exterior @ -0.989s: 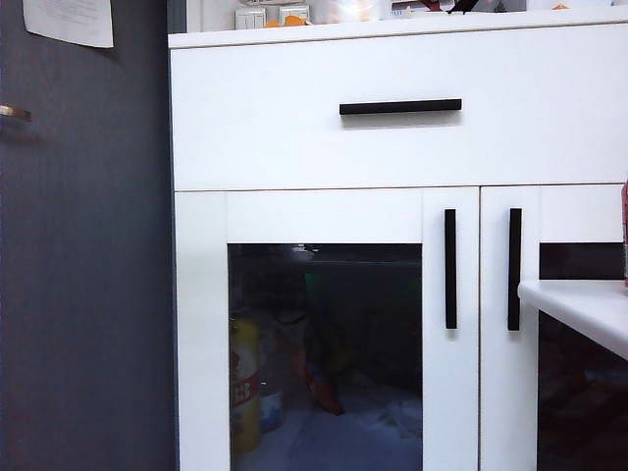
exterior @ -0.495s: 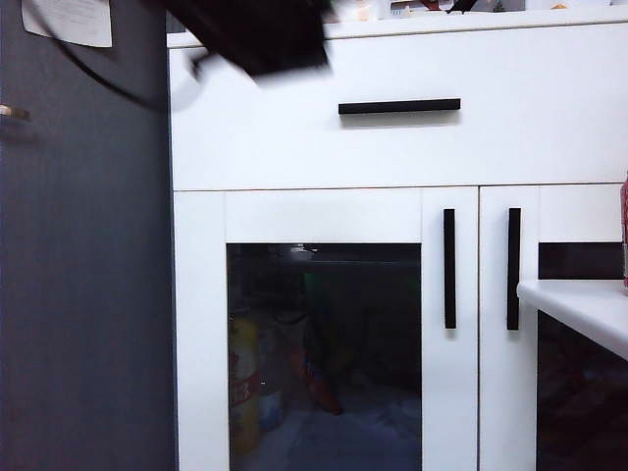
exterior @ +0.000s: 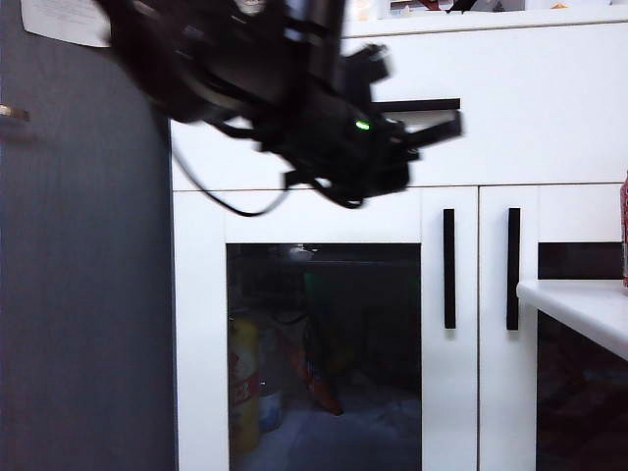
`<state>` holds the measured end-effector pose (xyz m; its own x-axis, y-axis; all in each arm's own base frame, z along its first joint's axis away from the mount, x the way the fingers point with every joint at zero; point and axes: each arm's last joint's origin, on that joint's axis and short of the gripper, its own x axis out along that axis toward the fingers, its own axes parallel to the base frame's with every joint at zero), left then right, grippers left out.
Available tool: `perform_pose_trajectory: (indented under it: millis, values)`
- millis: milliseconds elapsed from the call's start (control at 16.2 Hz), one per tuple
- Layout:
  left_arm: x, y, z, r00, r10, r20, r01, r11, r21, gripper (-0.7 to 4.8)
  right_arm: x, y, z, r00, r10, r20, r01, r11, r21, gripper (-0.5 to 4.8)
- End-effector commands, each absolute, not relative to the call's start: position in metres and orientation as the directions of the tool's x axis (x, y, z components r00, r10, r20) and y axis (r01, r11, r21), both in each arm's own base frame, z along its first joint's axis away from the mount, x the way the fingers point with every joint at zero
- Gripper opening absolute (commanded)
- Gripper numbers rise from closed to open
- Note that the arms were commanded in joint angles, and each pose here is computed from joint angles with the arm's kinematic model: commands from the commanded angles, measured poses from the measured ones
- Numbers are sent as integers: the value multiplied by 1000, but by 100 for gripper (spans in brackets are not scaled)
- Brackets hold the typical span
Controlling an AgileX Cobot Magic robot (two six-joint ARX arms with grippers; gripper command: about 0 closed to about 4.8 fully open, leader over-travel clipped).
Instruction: Open the left door of the white cabinet, pick up a can of beverage from the table on the right, place it inside the cabinet, and finally close the cabinet door.
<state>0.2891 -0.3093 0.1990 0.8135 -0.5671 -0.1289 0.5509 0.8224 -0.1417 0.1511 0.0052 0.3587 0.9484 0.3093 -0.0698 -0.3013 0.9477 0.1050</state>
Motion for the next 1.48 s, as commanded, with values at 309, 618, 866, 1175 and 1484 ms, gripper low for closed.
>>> perform_pose_trajectory:
  millis: [309, 618, 866, 1175, 1484]
  values:
    - [330, -367, 179, 826, -560, -64, 546, 823, -155, 93, 133, 8, 341, 917, 396, -37, -396, 918, 14, 49]
    - [347, -384, 159, 856, -508, -94, 493, 858, -143, 163, 124, 7, 343, 932, 362, -24, -362, 932, 6, 49]
    - [350, -384, 150, 883, -461, -85, 443, 881, -167, 463, 124, 7, 340, 931, 362, -45, -362, 932, 12, 50]
    - [365, -401, 153, 891, -453, -32, 438, 876, -202, 462, 124, 7, 336, 929, 359, -86, -360, 933, 3, 49]
    - [366, -402, 140, 887, -455, -75, 435, 880, -189, 457, 124, 7, 336, 932, 352, -87, -354, 935, -10, 50]
